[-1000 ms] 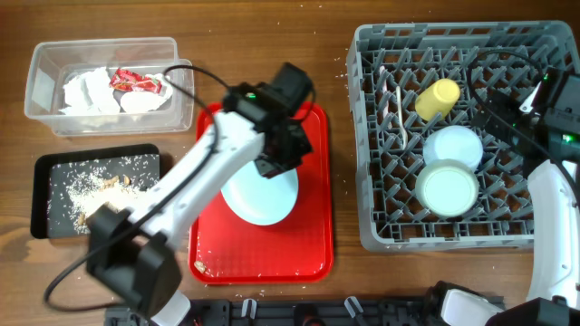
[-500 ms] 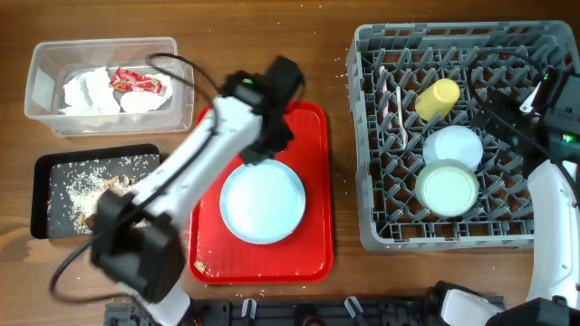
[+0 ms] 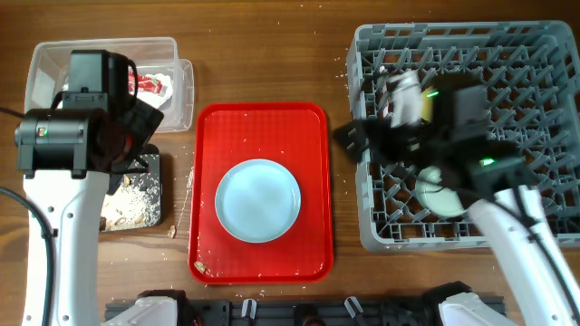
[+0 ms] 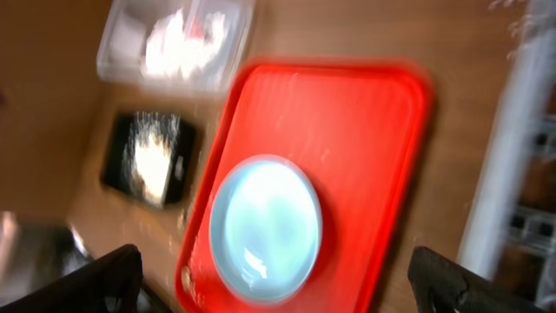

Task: Sort waste into correct bins and load items into the dishwasher rack
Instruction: 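Set the emptied plate back on the red tray and release, then grasp the light-blue plate rim with the right gripper, then carry the plate into the rack and stand it upright at the back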

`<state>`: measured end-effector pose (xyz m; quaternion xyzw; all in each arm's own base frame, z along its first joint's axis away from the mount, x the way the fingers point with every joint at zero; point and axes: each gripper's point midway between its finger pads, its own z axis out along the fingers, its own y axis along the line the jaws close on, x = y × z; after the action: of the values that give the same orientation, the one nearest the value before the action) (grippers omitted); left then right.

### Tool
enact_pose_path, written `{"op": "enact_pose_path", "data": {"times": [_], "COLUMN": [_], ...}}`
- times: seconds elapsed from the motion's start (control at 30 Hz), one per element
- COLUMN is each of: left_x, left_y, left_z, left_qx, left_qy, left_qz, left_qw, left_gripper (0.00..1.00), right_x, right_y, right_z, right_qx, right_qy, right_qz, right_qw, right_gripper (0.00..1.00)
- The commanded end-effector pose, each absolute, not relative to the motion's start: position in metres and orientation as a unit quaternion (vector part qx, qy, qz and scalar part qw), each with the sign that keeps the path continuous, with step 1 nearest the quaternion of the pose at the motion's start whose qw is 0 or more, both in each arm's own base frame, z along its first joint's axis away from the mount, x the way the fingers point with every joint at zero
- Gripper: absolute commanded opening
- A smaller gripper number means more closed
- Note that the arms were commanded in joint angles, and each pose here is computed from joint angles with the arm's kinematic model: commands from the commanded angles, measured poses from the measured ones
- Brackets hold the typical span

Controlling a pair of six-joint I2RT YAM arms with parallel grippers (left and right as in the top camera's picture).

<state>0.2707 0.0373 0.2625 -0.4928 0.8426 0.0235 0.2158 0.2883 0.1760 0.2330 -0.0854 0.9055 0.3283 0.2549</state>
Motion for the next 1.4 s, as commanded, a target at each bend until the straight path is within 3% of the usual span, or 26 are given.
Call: {"op": "enact_pose_path", "data": {"times": [0.0, 0.1, 0.17, 0.23, 0.37, 0.53, 0.73, 0.83, 0.9, 1.03, 1.17, 1.37], "left_x": [0.269, 0.269, 0.269, 0.269, 0.269, 0.269, 0.269, 0.269, 0.269, 0.269, 0.269, 0.269], "left_y": [0.050, 0.058, 0.058, 0.058, 0.058, 0.058, 0.058, 0.058, 0.058, 0.058, 0.058, 0.058], "left_z": [0.263, 0.263, 0.263, 0.263, 0.263, 0.263, 0.263, 0.263, 0.263, 0.263, 0.263, 0.263], "left_qx": [-0.511, -0.525, -0.525, -0.525, -0.525, -0.525, -0.525, -0.525, -0.525, -0.525, -0.525, -0.525], "left_qy": [0.830, 0.822, 0.821, 0.821, 0.822, 0.822, 0.822, 0.822, 0.822, 0.822, 0.822, 0.821], "left_qz": [0.033, 0.033, 0.033, 0.033, 0.033, 0.033, 0.033, 0.033, 0.033, 0.033, 0.033, 0.033], "left_qw": [0.220, 0.220, 0.220, 0.220, 0.220, 0.220, 0.220, 0.220, 0.220, 0.220, 0.220, 0.220], "left_gripper": [1.00, 1.00, 1.00, 1.00, 1.00, 1.00, 1.00, 1.00, 1.00, 1.00, 1.00, 1.00], "right_x": [0.266, 0.236, 0.240, 0.258, 0.281, 0.305, 0.296, 0.291, 0.291, 0.292, 0.320, 0.380], "right_y": [0.219, 0.249, 0.249, 0.247, 0.270, 0.293, 0.286, 0.281, 0.281, 0.276, 0.248, 0.183], "right_z": [0.194, 0.146, 0.117, 0.102, 0.094, 0.079, 0.006, -0.005, -0.006, -0.005, 0.037, 0.164], "right_qx": [-0.163, -0.238, -0.264, -0.272, -0.304, -0.275, -0.298, -0.302, -0.302, -0.299, -0.244, -0.132], "right_qy": [0.934, 0.949, 0.960, 0.960, 0.946, 0.946, 0.951, 0.951, 0.951, 0.953, 0.966, 0.970], "right_qz": [0.243, 0.182, 0.076, 0.018, 0.039, 0.069, 0.029, 0.019, 0.019, 0.011, -0.035, -0.022], "right_qw": [0.205, 0.102, 0.056, 0.066, 0.108, 0.156, 0.077, 0.059, 0.058, 0.056, 0.077, 0.201], "right_gripper": [1.00, 0.99, 0.99, 1.00, 1.00, 0.99, 0.59, 0.47, 0.38, 0.04, 0.04, 0.04]}}
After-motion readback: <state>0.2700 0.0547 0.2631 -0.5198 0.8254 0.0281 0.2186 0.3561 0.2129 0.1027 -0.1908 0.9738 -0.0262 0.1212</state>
